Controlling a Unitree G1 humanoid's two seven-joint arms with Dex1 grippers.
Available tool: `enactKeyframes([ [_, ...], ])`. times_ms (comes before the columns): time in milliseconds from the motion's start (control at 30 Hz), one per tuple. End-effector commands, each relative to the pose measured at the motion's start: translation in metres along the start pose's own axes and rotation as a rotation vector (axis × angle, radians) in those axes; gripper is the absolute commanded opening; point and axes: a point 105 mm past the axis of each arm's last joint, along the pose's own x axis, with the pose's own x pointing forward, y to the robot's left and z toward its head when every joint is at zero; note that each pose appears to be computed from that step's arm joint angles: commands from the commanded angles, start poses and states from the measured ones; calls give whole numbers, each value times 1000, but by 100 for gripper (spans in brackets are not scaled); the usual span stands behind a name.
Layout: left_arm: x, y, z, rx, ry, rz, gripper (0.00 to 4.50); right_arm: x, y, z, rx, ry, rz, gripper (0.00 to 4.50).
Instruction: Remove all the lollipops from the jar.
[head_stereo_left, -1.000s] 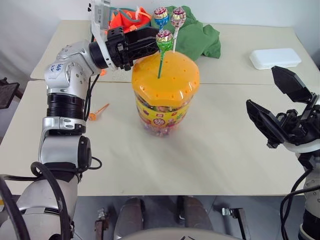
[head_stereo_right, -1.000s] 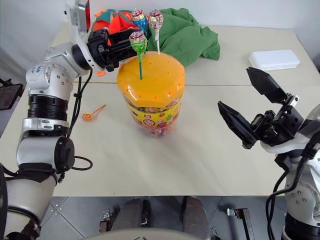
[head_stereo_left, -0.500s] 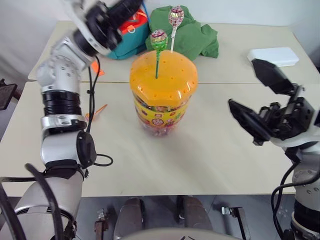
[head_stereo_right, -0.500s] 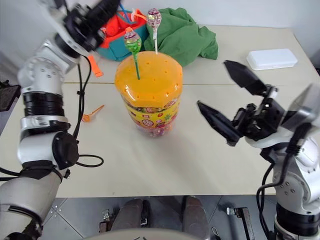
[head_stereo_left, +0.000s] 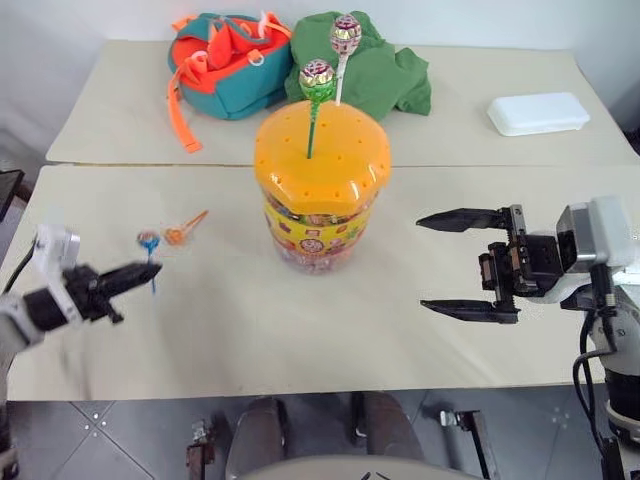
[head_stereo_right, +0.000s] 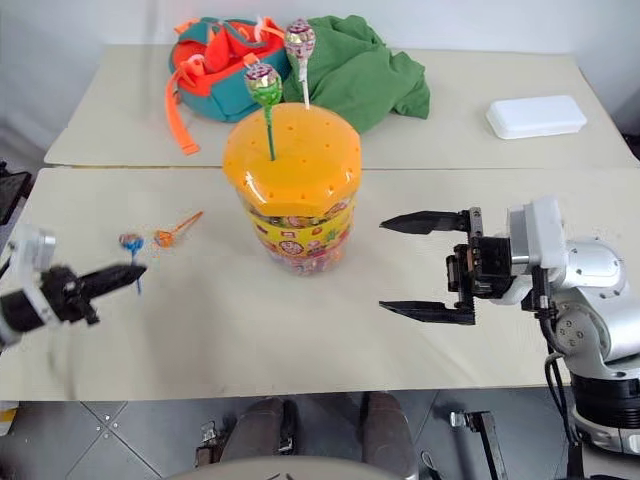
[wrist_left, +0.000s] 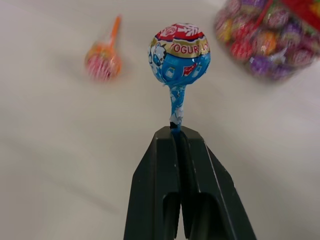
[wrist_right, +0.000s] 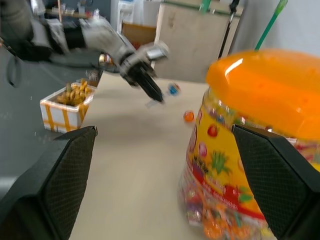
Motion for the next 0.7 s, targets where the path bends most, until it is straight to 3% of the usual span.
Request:
enactKeyframes([
  [33,-8,1,-14,19,36,60,1,-11,2,0,-46,47,-13,450],
  [67,-9,2,-19,17,48,64,48,-11,2,0,-44,46,-16,450],
  [133,-9,3,-23,8,61,61,87,-12,3,2,-43,41,-22,450],
  [267,-8,7,-3,69,26,41,195,-14,4,6,-45,25,-52,450],
  [400,-11,-13,61,280,-106,-158,306,-19,1,21,-56,-52,-188,450],
  [533,-10,-50,110,400,-185,-407,306,-26,-3,38,-59,-126,-334,450],
  [633,13,-94,157,465,-350,-629,306,-33,-10,54,-75,-224,-493,450],
  [700,28,-111,172,494,-401,-704,306,-33,-11,61,-89,-255,-534,450],
])
